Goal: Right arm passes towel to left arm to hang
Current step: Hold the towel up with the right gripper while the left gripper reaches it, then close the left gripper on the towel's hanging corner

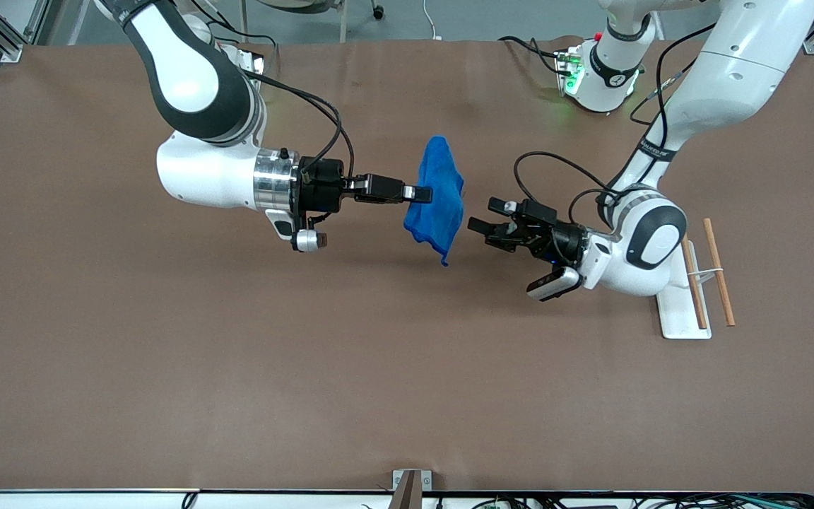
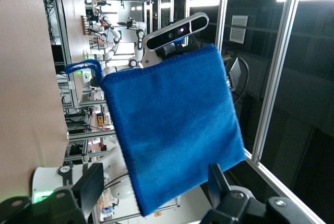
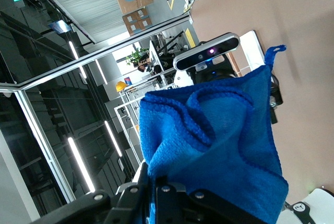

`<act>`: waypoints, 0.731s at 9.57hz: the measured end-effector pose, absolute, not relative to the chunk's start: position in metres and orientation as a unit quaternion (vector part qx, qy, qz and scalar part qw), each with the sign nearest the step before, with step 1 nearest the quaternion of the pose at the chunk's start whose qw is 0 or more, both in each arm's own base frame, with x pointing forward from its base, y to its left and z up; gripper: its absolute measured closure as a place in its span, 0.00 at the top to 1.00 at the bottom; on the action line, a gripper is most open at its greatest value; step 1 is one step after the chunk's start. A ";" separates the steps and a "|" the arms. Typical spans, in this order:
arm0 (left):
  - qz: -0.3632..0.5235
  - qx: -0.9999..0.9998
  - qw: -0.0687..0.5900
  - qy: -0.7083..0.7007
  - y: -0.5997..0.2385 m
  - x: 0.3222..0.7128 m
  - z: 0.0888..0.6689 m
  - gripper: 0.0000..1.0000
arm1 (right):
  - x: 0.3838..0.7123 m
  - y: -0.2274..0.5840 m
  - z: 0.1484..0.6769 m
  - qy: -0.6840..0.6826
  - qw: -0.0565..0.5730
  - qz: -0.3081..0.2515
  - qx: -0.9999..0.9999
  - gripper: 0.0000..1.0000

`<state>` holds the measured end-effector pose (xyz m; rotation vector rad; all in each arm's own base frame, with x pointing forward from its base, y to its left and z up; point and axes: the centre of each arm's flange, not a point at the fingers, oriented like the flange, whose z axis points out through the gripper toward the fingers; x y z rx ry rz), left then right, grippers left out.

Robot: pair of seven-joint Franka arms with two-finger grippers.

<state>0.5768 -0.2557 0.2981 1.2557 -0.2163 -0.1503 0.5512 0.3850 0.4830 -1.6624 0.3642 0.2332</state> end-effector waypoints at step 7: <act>-0.073 0.574 0.809 -0.099 -0.286 0.568 0.292 0.68 | 0.538 0.404 0.485 0.180 0.661 0.106 -0.720 0.06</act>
